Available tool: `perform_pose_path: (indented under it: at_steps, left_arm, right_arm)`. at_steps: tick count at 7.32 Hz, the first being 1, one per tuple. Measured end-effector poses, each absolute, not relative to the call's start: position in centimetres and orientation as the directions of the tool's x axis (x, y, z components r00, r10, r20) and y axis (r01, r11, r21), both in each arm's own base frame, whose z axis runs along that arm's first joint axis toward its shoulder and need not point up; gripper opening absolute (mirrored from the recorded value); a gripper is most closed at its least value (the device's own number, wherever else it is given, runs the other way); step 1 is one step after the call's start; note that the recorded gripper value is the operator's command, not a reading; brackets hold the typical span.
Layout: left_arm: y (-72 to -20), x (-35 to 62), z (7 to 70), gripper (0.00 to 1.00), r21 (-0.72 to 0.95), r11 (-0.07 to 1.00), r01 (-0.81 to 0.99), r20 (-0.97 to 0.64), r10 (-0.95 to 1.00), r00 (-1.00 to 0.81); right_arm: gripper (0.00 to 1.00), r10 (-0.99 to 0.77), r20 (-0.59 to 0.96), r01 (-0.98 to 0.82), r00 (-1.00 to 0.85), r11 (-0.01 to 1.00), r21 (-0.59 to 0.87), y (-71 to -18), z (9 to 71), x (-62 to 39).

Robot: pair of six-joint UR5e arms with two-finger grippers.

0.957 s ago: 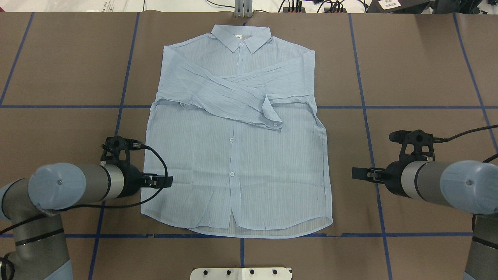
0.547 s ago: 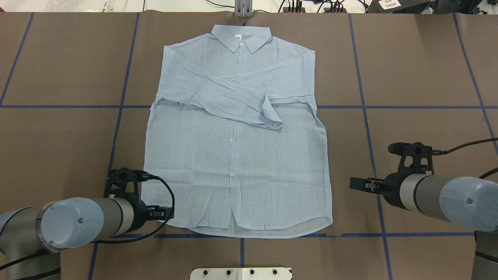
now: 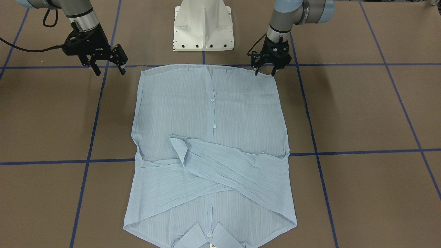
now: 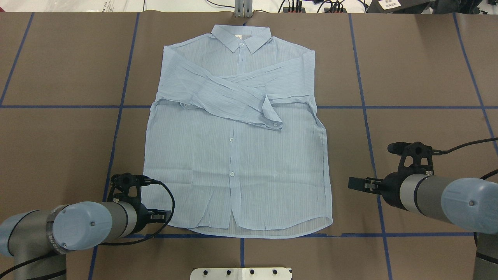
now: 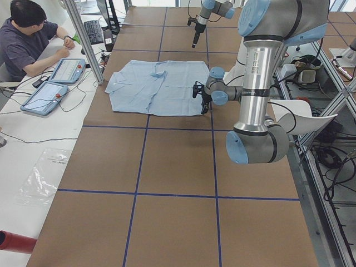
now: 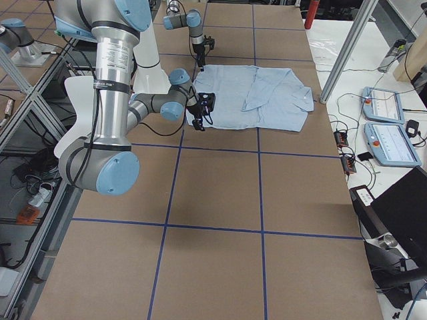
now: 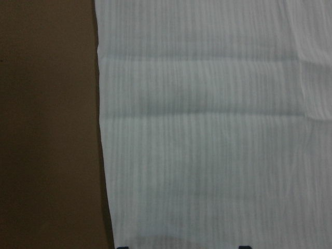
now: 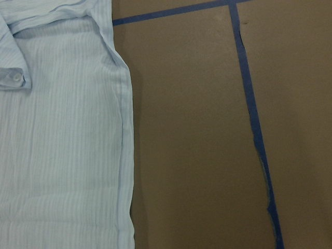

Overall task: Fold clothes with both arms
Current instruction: 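Move both grippers to the shirt hem corners nearest the robot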

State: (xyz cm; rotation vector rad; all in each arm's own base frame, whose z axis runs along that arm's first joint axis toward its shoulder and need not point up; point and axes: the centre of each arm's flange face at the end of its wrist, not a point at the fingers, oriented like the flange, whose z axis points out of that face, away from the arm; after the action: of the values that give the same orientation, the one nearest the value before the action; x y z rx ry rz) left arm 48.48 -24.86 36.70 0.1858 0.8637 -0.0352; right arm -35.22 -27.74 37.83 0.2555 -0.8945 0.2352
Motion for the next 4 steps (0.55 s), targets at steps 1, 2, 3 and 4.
perform_pose_path:
  at_steps: [1,2,3,4]
  left_arm:
    - [-25.4,48.2,36.7,0.75,0.157,0.982,0.110,-0.757,0.048,0.652]
    - [-26.1,47.8,36.8,0.75,0.168,0.979,0.113,-0.753,0.053,0.656]
    - [-26.5,47.6,37.0,0.75,0.173,0.978,0.116,-0.749,0.054,0.660]
    - [-26.6,47.5,37.2,0.72,0.173,0.978,0.115,-0.747,0.054,0.663]
  right_arm:
    - [1.00,0.095,0.792,-0.309,0.604,0.943,0.123,-27.8,37.8,-35.2]
    - [1.00,0.094,0.792,-0.311,0.604,0.942,0.125,-27.8,37.8,-35.2]
    - [1.00,0.094,0.792,-0.311,0.604,0.942,0.125,-27.8,37.8,-35.2]
    - [1.00,0.094,0.791,-0.310,0.604,0.942,0.126,-27.7,37.8,-35.3]
